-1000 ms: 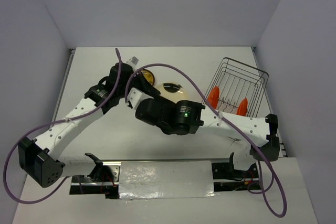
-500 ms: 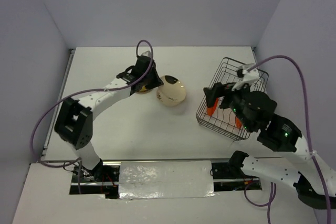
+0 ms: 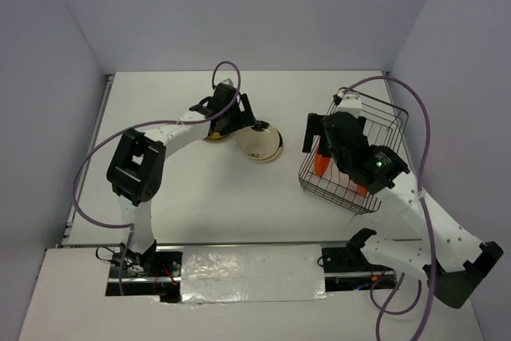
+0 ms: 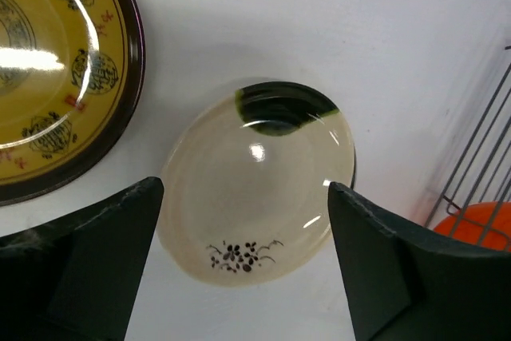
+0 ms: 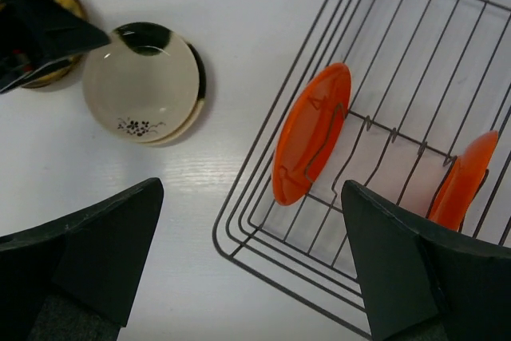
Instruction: Unload the plates from the dish rack
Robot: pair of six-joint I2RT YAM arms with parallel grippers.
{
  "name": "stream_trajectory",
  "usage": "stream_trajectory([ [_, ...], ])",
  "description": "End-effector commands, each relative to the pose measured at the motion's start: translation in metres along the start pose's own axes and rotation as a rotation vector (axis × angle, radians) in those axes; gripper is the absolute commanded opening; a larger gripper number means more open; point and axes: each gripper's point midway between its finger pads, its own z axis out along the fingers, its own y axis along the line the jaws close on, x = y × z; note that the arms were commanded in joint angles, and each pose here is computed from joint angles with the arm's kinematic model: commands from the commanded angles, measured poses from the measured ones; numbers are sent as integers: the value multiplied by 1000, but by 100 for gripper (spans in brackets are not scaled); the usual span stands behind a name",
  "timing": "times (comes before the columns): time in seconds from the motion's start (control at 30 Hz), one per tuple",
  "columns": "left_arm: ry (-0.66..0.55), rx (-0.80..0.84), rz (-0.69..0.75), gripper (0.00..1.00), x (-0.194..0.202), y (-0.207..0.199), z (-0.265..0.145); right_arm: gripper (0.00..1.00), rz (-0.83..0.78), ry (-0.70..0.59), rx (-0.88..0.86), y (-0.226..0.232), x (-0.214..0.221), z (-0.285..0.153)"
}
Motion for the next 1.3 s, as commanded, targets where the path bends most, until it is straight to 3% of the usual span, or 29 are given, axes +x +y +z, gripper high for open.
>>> stream_trajectory([
  [0.0, -57, 81, -1, 98, -19, -24, -28, 100, 91, 72, 70, -10, 13, 19],
  [0.17, -109, 95, 27, 99, -37, -34, -107, 96, 184, 98, 119, -27, 27, 60],
  [0.27, -148, 111, 65, 99, -32, -23, -163, 88, 187, 137, 132, -30, 33, 81],
  [0.4, -202, 129, 109, 100, -16, 3, -218, 68, 172, 196, 138, -27, 48, 108],
  [0.47, -217, 134, 136, 100, -2, 19, -239, 65, 181, 205, 123, -24, 52, 117],
  [0.53, -201, 112, 159, 99, 12, 35, -248, 53, 186, 209, 120, -23, 56, 124],
  [0.57, -219, 94, 167, 99, 16, 47, -255, 34, 203, 211, 134, -26, 58, 124],
  [0.63, -225, 63, 182, 99, 25, 63, -264, 15, 240, 188, 126, -25, 57, 121],
  [0.67, -231, 52, 184, 99, 26, 68, -267, 11, 256, 173, 119, -24, 54, 119],
  [0.8, -232, 64, 210, 100, 33, 74, -279, 10, 293, 112, 48, -14, 34, 102],
  [1.03, -280, 113, 198, 99, 33, 73, -305, 3, 303, -54, 5, -15, -43, 45],
  [1.17, -332, 4, 121, 99, 25, 95, -322, 3, 206, -83, -193, 27, -72, 12],
  [1.27, -426, -85, 29, 99, 8, 110, -342, 2, -28, -3, -478, 101, -59, -16],
])
